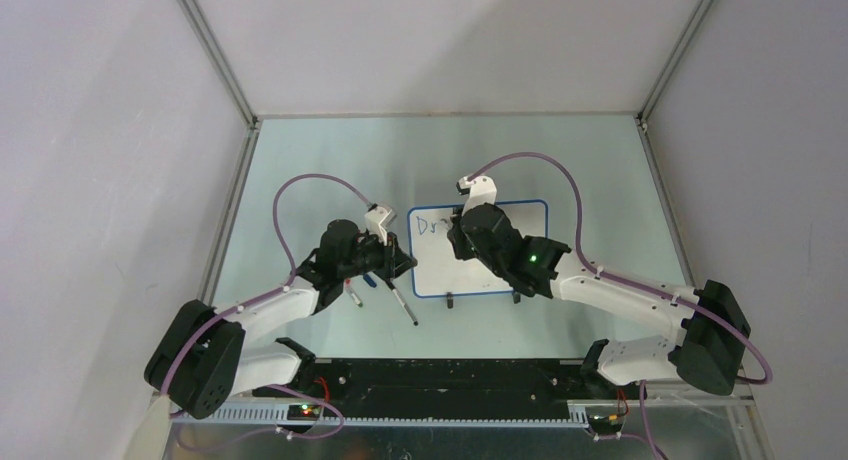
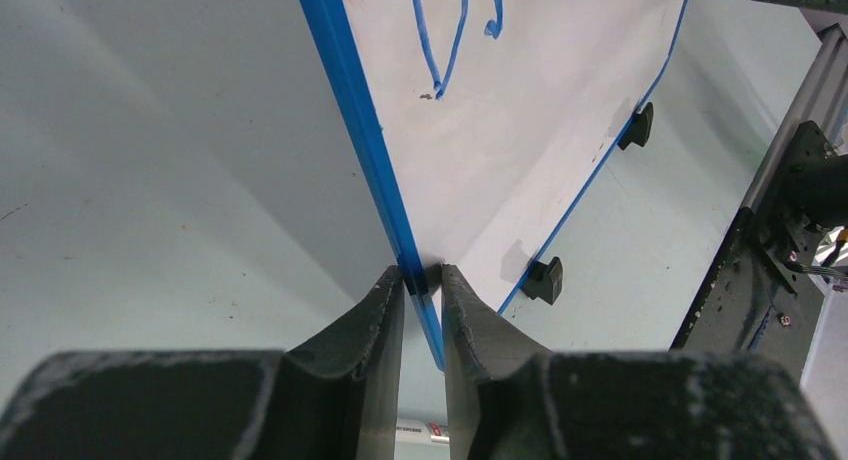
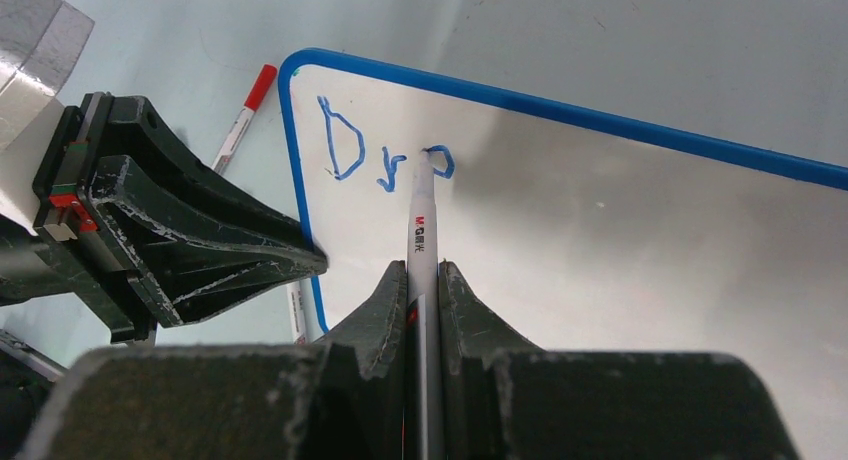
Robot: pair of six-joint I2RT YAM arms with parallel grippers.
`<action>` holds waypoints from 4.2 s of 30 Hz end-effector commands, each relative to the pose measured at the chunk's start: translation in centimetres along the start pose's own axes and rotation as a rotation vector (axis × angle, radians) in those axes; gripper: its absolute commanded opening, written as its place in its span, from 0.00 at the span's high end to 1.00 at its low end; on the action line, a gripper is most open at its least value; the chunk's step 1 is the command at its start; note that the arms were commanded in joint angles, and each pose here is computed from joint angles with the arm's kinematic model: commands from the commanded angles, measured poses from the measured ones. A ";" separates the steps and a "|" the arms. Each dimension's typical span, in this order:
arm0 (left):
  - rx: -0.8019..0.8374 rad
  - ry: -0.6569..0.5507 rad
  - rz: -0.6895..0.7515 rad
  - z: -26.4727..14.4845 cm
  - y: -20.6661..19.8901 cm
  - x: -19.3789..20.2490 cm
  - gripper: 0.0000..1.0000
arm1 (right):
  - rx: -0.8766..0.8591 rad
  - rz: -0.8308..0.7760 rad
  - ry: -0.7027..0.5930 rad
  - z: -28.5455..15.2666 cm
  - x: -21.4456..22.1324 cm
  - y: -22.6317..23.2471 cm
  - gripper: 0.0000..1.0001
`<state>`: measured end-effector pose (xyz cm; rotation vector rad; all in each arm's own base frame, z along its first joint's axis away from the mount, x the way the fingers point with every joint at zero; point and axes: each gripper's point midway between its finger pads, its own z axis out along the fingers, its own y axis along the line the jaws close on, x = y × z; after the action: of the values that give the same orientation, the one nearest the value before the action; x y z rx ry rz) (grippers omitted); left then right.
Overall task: Write a sentence on the whiteboard
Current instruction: Write a sentence with the whiteboard marker.
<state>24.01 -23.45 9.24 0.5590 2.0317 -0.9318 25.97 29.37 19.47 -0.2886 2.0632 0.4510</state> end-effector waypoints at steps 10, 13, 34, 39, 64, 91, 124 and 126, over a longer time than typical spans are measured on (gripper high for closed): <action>0.015 -0.042 0.051 0.0 -0.6 -1.6 0.76 | -0.008 -0.009 0.055 -0.2 0.4 -0.4 1.00; 0.015 -0.042 0.050 0.0 -0.6 -1.6 0.76 | -0.008 -0.015 0.075 -0.1 0.7 -0.5 1.00; 0.013 -0.043 0.052 -0.1 -0.6 -1.6 0.76 | 0.056 -0.018 -0.019 -1.7 -1.1 -1.0 1.00; 0.013 -0.046 0.053 -0.1 -0.6 -1.6 0.76 | 0.010 -0.008 -0.087 -2.8 -1.9 -0.5 1.00; 0.011 -0.050 0.053 -0.2 -0.6 -1.6 0.76 | -0.064 -0.041 -0.287 -4.0 -2.4 -0.4 1.00; 0.009 -0.047 0.053 -0.1 -0.6 -1.6 0.76 | -0.119 -0.061 -0.249 -3.9 -1.8 0.0 1.00; 0.010 -0.042 0.051 0.0 -0.5 -1.6 0.76 | -0.083 -0.064 -0.209 -3.1 -0.9 -0.4 1.00; 0.010 -0.043 0.052 0.0 -0.5 -1.6 0.76 | -0.072 -0.053 -0.210 -3.1 -0.9 -0.6 1.00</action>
<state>24.10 -23.42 9.46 0.5556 2.0236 -0.9236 23.80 27.68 20.17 -0.3878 1.8599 0.4907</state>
